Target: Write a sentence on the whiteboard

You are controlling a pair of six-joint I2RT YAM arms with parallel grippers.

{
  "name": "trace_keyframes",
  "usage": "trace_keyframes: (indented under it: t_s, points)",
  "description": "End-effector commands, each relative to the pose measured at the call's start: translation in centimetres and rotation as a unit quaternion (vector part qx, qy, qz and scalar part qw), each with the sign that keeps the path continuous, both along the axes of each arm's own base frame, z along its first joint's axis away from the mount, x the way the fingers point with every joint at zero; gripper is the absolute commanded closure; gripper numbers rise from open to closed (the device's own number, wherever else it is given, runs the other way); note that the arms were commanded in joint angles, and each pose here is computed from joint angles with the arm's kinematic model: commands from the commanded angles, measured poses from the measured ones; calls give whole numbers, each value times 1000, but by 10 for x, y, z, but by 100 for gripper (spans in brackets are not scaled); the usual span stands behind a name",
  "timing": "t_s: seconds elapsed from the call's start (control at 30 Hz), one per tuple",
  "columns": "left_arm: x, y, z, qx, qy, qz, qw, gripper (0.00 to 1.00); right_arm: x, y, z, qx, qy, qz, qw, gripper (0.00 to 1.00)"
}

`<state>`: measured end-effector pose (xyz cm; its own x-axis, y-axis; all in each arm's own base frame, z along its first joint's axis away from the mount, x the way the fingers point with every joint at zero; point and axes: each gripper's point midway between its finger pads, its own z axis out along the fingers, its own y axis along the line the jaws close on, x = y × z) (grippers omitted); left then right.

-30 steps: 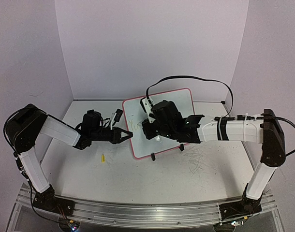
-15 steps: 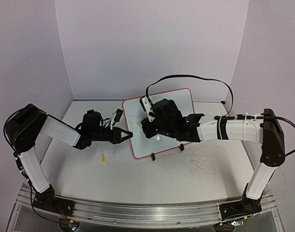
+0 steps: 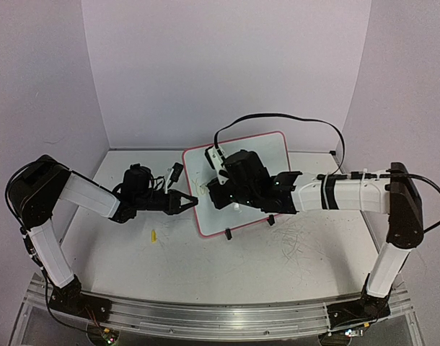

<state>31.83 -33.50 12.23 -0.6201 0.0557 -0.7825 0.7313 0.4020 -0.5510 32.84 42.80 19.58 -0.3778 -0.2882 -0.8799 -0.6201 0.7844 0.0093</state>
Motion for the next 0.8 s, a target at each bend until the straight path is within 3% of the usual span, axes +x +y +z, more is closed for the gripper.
trace_keyframes:
  t_s: [0.0,0.43,0.77]
  points:
    - [-8,-7,2,16,-12,-16,1000,100,5,-5,-13,-11,4,-17,1000,100]
    - [-7,-6,1,19,-13,-13,1000,100,-4,-11,44,45,-23,21,998,100]
    - [-7,-6,0,21,-11,-12,1000,100,8,-18,38,42,-27,7,999,100]
